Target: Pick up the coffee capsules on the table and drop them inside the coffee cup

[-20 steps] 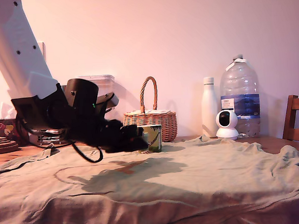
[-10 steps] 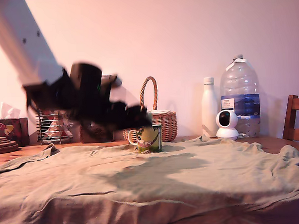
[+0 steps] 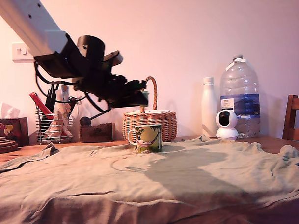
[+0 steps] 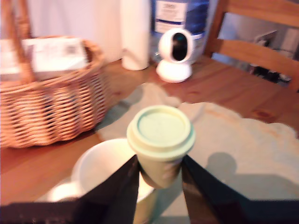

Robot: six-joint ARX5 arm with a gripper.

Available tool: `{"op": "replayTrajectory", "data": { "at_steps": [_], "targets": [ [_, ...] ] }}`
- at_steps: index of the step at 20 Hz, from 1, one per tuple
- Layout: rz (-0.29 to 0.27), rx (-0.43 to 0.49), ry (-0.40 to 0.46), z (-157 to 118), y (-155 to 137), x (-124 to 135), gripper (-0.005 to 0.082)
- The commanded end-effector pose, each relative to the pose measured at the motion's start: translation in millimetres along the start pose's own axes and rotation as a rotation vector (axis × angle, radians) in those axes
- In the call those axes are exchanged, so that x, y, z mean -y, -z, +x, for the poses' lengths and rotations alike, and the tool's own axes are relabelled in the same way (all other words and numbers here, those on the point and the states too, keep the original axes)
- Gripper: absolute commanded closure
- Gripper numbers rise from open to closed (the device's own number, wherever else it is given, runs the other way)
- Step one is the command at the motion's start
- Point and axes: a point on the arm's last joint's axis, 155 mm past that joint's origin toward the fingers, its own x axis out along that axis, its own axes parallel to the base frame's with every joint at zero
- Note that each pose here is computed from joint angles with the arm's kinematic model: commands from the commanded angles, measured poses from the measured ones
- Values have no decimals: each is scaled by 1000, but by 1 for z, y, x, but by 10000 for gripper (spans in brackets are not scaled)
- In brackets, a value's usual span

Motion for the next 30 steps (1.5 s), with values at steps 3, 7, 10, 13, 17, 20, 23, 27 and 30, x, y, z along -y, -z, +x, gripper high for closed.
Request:
{"op": "replayTrajectory", "data": {
  "at_steps": [3, 7, 10, 13, 17, 20, 23, 27, 30],
  "targets": [
    [32, 4, -29, -3, -5, -5, 607],
    [22, -18, -32, -3, -9, -8, 607],
    [24, -12, -35, -2, -21, -9, 607],
    [31, -14, -34, -2, -31, -9, 607],
    [28, -35, -33, 0, -37, -10, 607],
    [36, -43, -34, 2, -44, -11, 607],
    [29, -66, -39, 5, -47, -13, 606],
    [6, -139, -47, 21, -30, -21, 606],
    [-10, -184, -49, 29, -18, -25, 606]
  ]
}}
